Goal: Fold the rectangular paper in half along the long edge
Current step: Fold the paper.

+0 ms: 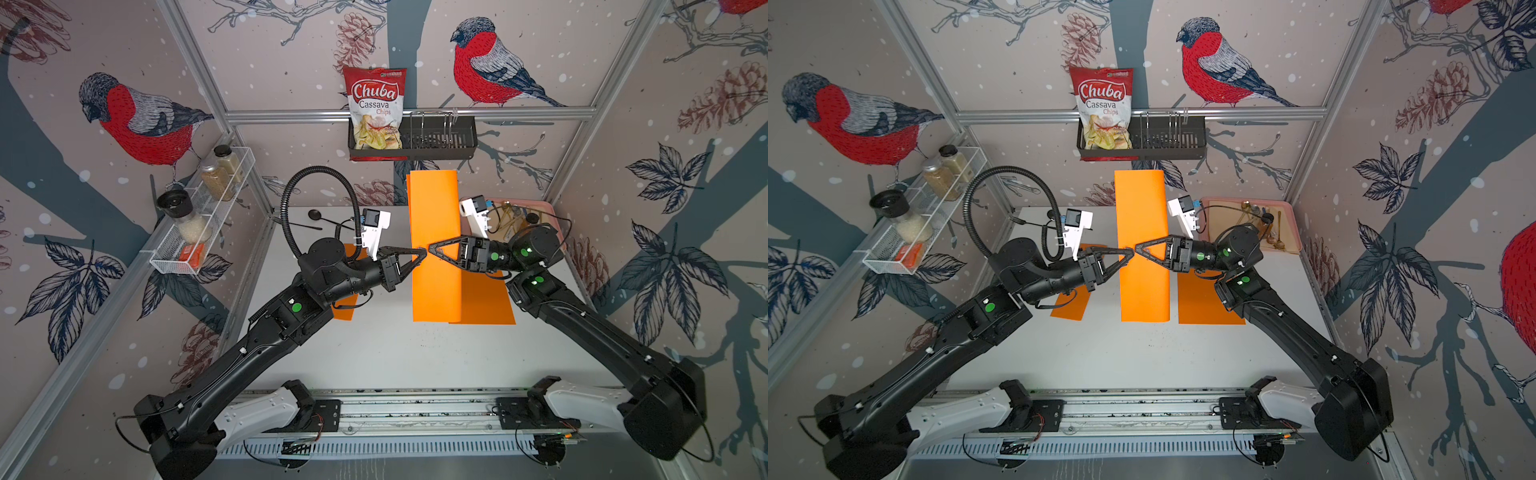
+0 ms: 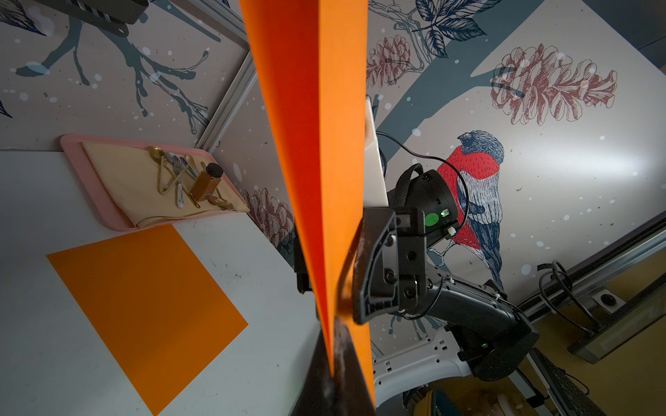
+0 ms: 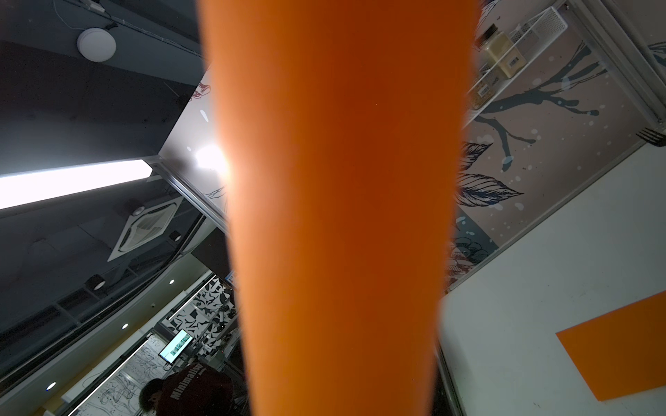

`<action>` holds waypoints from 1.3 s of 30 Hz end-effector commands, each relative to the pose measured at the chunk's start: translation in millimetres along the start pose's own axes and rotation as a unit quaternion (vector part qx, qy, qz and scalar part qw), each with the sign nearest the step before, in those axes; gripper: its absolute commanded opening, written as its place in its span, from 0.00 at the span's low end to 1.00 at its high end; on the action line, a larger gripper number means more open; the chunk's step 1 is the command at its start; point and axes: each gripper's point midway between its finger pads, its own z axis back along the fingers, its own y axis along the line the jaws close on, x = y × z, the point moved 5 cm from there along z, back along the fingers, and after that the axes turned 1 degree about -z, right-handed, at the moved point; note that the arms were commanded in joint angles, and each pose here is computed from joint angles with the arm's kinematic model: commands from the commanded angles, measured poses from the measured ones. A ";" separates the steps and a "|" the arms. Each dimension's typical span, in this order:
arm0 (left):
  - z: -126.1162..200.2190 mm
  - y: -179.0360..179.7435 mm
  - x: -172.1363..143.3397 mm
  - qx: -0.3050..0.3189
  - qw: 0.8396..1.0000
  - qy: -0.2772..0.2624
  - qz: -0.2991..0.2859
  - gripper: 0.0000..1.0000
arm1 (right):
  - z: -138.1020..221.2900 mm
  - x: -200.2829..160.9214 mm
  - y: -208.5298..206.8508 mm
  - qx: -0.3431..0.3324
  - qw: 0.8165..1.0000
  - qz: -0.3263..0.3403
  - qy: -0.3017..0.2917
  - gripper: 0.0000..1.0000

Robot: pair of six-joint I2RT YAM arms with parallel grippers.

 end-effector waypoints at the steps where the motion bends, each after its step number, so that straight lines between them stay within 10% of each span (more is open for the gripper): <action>1: 0.2 -9.6 8.2 -0.025 0.999 -0.019 -0.015 0.00 | -0.1 3.7 7.2 0.007 1.000 0.024 -0.007 0.18; 12: 1.1 -11.7 8.5 -0.031 0.999 -0.019 -0.017 0.00 | 9.5 10.4 11.1 0.007 0.999 0.030 -0.025 0.28; 26: -0.7 -11.1 7.5 -0.033 0.999 -0.016 -0.012 0.00 | 11.4 11.1 12.4 0.010 0.999 0.032 -0.030 0.18; 39: -0.9 -10.2 7.7 -0.029 0.999 -0.015 -0.009 0.28 | 8.7 9.5 9.2 -0.005 0.999 0.033 -0.022 0.16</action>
